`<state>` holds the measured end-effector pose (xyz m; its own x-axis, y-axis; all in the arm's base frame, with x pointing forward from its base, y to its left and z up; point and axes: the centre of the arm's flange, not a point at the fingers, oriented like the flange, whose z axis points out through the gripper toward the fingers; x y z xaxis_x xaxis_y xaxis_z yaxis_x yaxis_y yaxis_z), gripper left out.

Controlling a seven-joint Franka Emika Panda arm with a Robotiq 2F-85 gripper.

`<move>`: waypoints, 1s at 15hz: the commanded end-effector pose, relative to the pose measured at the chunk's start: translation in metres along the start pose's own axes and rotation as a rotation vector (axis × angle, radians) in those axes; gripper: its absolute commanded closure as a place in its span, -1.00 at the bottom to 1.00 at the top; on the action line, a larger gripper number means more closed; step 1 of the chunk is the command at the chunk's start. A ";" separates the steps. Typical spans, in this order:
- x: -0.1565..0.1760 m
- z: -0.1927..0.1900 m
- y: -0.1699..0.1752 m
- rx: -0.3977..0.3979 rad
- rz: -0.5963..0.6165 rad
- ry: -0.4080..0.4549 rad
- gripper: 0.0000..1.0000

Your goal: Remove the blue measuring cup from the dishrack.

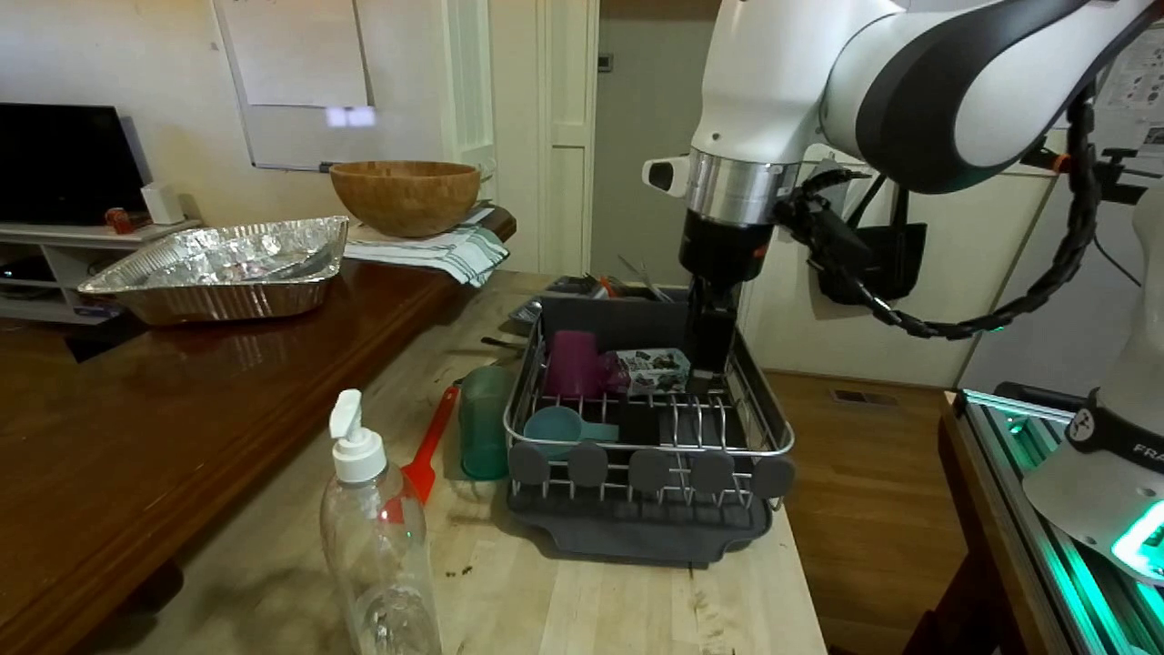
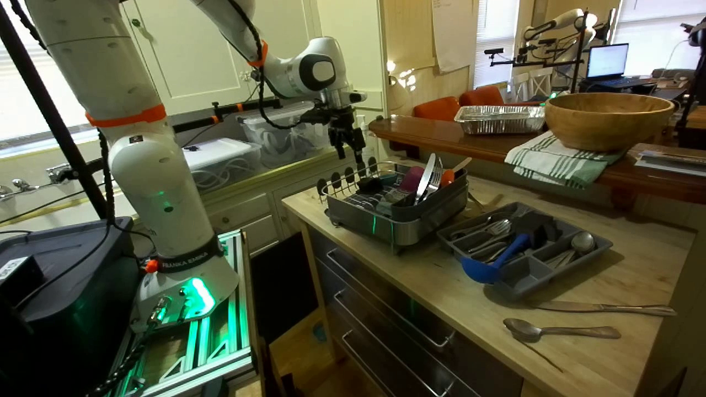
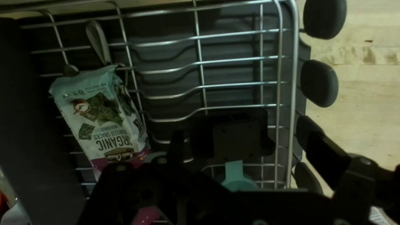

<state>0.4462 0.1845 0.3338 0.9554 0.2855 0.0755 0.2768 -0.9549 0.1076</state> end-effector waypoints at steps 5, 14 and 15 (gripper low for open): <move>0.032 0.039 0.020 -0.032 0.062 0.018 -1.00; 0.043 0.091 0.015 0.015 0.137 -0.026 -1.00; 0.045 0.093 0.013 0.019 0.131 -0.020 -1.00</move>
<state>0.4911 0.1698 0.2617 0.9843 0.1681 0.0530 0.1620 -0.9813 0.1037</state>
